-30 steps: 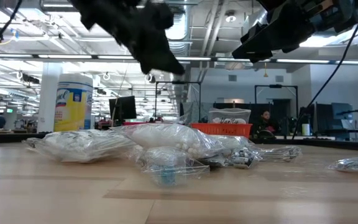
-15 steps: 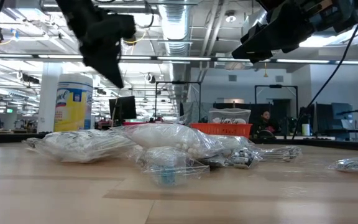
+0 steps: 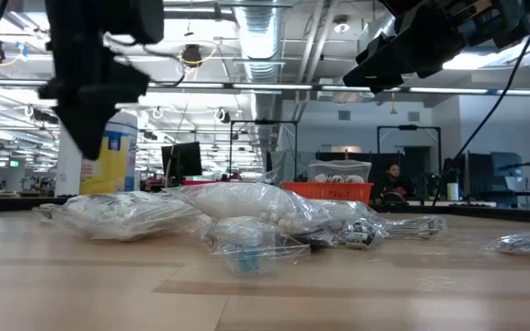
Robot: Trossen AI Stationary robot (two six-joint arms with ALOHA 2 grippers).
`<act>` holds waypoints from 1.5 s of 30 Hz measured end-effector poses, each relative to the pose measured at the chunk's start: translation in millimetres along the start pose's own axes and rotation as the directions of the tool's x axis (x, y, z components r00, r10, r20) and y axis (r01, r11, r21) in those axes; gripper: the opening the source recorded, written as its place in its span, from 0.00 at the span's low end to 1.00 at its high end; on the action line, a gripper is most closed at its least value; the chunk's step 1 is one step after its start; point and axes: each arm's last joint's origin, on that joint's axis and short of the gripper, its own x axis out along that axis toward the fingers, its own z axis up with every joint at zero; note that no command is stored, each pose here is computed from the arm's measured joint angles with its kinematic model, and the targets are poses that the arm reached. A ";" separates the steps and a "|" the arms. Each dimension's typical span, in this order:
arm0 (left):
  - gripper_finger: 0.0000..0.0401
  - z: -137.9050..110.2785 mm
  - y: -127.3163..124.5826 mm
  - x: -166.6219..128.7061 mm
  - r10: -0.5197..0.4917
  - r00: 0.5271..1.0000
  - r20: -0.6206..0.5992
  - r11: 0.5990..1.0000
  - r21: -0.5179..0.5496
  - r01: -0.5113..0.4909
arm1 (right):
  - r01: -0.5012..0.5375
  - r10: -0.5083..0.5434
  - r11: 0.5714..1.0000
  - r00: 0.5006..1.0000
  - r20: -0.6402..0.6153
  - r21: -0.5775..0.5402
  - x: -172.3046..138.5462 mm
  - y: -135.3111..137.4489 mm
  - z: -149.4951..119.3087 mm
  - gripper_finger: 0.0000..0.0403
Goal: Pick & Place Travel size toiletries
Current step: Put the silver nail cutter into the green bin
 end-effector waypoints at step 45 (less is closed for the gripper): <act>0.11 -28.7 3.6 61.1 -0.164 0.980 -0.113 0.986 -0.061 0.158 | 0.000 0.000 1.000 1.000 0.008 0.009 0.0 0.0 0.6 0.32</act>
